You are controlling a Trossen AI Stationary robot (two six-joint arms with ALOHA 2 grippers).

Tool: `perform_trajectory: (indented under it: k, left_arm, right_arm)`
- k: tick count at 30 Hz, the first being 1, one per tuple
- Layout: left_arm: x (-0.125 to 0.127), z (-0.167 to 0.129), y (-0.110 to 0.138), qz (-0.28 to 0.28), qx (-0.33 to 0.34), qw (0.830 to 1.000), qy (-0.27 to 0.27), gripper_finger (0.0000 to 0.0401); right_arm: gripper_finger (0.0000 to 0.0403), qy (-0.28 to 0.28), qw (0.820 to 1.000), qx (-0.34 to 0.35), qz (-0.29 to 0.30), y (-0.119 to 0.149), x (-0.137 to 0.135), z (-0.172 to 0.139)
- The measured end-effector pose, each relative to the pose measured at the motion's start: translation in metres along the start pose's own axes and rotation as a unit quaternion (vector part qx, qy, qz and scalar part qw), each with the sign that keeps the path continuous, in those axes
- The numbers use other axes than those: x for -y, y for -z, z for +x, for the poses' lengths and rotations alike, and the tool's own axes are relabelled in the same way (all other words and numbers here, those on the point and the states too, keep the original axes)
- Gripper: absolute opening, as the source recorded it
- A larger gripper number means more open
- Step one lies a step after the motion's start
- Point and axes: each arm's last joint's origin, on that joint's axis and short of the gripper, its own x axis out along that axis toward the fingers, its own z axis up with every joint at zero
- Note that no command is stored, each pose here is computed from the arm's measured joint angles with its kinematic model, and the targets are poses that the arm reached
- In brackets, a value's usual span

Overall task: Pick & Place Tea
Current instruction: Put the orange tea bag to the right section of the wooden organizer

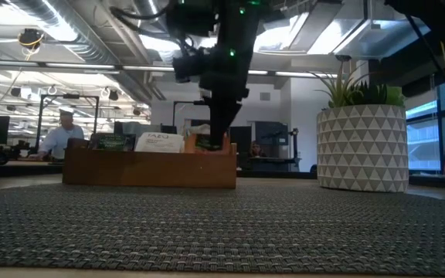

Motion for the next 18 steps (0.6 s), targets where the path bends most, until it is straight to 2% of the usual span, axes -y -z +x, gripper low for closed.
perform_trajectory:
  k: [11, 18]
  left_arm:
    - [0.0, 0.0, 0.0, 0.0, 0.0, 1.0, 0.0, 0.0007]
    - [0.0, 0.0, 0.0, 0.0, -0.005, 1.0, 0.001, 0.001]
  right_arm:
    - [0.0014, 0.004, 1.0, -0.002, 0.007, 0.004, -0.002, 0.009]
    - [0.0083, 0.002, 1.0, 0.015, -0.008, -0.003, -0.005, -0.003]
